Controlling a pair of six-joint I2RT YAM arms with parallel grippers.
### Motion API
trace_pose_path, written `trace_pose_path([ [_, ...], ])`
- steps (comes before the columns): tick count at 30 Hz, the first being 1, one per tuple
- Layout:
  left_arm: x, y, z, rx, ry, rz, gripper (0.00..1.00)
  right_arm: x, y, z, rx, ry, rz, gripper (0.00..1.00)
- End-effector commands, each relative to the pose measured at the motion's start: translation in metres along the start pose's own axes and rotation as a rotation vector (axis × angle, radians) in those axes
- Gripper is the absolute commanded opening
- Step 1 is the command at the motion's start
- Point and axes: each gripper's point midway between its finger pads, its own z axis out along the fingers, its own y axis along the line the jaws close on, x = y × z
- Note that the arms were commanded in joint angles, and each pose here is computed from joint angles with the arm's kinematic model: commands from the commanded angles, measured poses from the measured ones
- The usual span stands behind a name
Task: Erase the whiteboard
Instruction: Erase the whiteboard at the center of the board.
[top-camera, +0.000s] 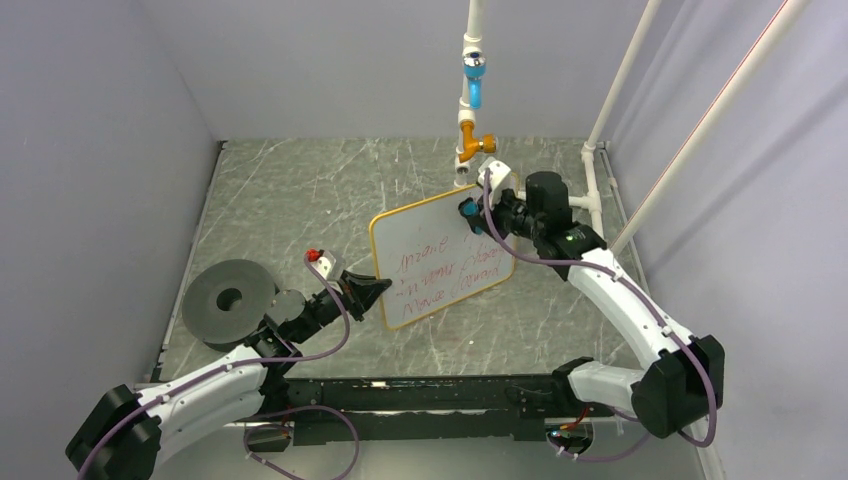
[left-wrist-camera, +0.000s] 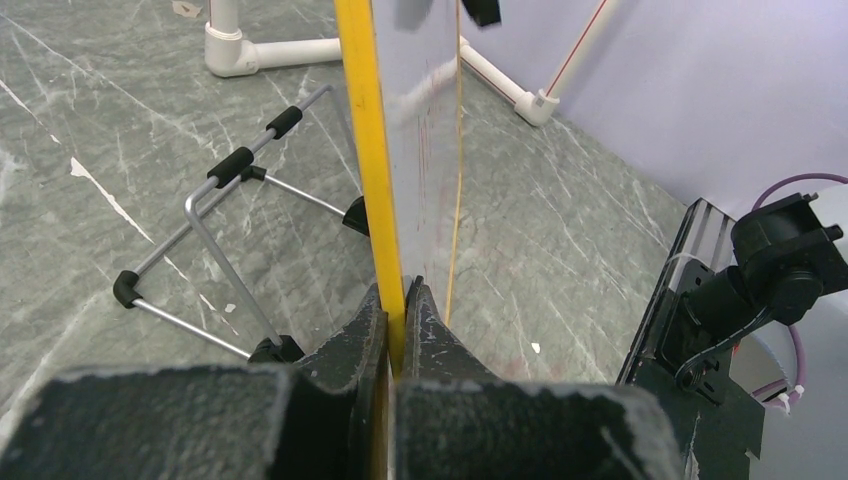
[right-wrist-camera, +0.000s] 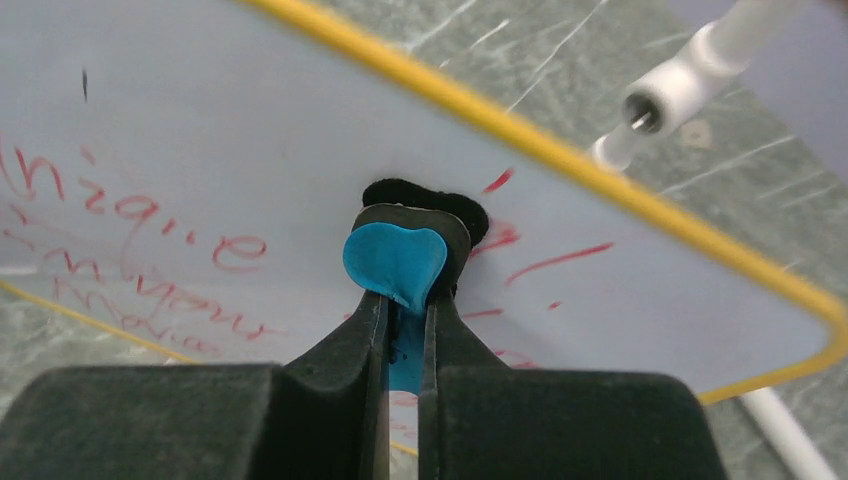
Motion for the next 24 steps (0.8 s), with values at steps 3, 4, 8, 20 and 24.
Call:
trace_pose_path([
  [3, 0.015, -0.015, -0.004, 0.097, 0.069, 0.073, 0.0, 0.019, 0.043, 0.006, -0.177, 0.01, -0.026, 0.0],
  [4, 0.015, -0.015, -0.003, 0.098, 0.069, 0.072, 0.0, 0.011, 0.051, 0.006, -0.215, -0.004, -0.028, 0.0],
  [8, 0.016, -0.015, -0.003, 0.097, 0.073, 0.063, 0.0, -0.03, 0.034, 0.006, -0.166, -0.069, -0.012, 0.0],
  [20, 0.016, -0.015, -0.002, 0.1, 0.076, 0.074, 0.0, 0.031, 0.008, -0.002, -0.015, 0.029, 0.029, 0.0],
  [24, 0.015, -0.015, -0.001, 0.101, 0.077, 0.075, 0.0, 0.023, 0.046, 0.002, -0.181, 0.01, 0.019, 0.0],
])
